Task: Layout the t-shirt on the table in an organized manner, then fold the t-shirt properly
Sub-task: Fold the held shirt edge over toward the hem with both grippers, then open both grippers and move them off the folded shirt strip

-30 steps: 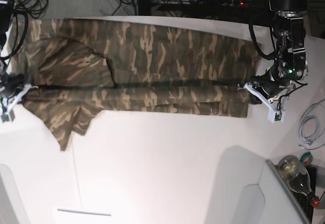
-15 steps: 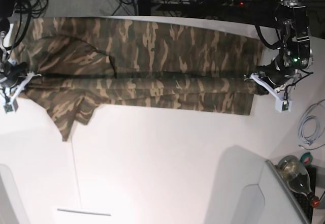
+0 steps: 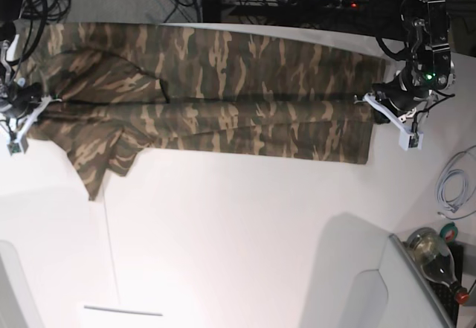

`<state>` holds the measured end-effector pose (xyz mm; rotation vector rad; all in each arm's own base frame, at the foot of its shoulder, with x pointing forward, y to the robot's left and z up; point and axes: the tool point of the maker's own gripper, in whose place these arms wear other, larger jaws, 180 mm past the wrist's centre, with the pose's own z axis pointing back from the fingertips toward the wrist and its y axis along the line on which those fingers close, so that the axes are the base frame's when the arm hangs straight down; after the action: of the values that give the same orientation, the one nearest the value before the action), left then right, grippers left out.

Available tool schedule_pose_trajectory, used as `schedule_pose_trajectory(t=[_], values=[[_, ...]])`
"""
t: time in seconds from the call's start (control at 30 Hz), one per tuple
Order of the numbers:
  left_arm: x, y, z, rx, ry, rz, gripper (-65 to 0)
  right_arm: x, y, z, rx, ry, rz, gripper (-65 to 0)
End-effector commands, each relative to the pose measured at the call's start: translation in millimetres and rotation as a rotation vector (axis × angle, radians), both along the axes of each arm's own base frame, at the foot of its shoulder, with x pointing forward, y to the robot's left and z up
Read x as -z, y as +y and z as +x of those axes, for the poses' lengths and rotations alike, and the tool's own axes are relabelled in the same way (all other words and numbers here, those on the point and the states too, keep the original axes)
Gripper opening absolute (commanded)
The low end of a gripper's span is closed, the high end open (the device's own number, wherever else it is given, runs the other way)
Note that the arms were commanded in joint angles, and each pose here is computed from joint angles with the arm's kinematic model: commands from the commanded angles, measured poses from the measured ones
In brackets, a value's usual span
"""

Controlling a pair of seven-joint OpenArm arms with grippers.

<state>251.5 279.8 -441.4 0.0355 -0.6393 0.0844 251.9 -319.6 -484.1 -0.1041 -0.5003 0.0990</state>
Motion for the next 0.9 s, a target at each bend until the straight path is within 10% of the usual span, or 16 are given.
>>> schedule_pose_trajectory(t=[0.0, 0.63, 0.87], values=[[-7.4, 10.3, 4.7, -0.008, -0.024, 0.032, -65.0, -13.1, -15.6, 10.0, 0.010, -0.034, -0.037, -65.0], [13.4, 3.2, -7.2, -0.038, 0.024, -0.006, -65.0, -8.5, -6.6, 8.6, 0.107, -0.071, 0.033, -60.3], [9.4, 8.6, -5.3, -0.045, 0.014, 0.001, -27.0, -15.9, -29.2, 1.2, 0.205, -0.106, 0.038, -32.6]])
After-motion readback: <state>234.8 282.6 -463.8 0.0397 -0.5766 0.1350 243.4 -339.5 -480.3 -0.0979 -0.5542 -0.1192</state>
